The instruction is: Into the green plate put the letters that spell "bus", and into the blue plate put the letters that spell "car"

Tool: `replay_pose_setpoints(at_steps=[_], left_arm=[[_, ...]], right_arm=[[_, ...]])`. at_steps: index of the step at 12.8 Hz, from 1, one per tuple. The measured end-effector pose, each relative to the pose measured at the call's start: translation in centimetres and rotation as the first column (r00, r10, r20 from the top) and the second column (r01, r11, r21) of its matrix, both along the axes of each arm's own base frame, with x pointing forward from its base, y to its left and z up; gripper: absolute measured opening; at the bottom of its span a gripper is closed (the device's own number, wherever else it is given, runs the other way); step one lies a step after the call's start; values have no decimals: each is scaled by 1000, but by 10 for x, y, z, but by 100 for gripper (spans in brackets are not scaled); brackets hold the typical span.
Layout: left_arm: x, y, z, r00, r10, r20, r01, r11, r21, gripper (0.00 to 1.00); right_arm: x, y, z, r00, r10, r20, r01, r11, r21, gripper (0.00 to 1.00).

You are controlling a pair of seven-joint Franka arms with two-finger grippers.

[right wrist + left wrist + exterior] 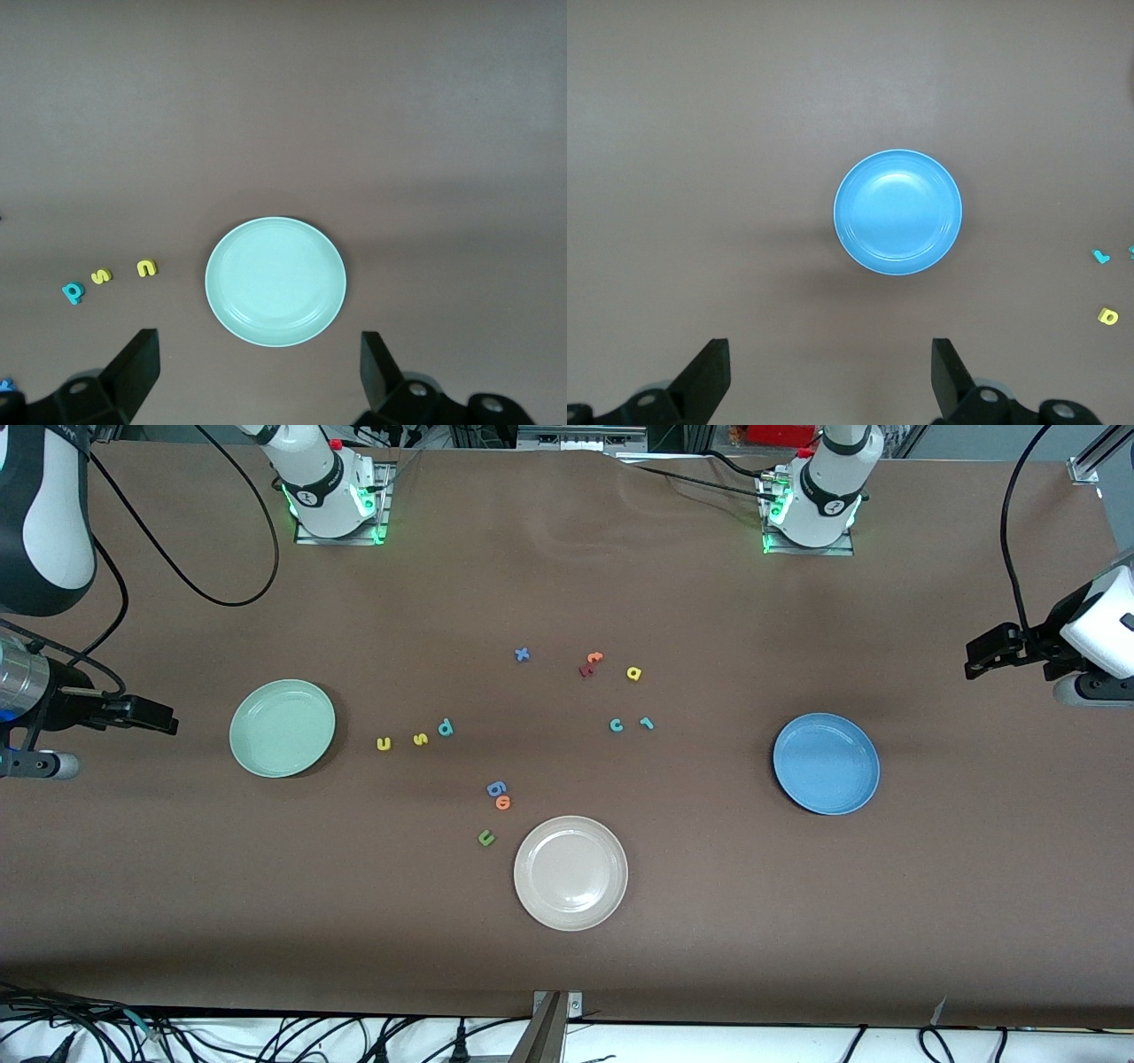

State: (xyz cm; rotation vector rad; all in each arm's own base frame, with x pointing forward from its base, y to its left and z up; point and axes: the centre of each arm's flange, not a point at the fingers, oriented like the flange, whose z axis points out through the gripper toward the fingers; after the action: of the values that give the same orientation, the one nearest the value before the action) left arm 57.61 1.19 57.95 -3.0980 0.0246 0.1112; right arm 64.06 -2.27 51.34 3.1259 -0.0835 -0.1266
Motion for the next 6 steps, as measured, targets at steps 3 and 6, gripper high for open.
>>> replay_pose_setpoints(at_steps=[3, 6], left_arm=[[0, 0, 0, 1000, 1, 0, -1, 1000, 0, 100], [0, 0, 0, 1000, 0, 0, 0, 1000, 0, 100]], right_arm=[[0, -1, 0, 1000, -1, 0, 1, 1000, 0, 100], [0, -1, 0, 1000, -2, 0, 2, 1000, 0, 100]])
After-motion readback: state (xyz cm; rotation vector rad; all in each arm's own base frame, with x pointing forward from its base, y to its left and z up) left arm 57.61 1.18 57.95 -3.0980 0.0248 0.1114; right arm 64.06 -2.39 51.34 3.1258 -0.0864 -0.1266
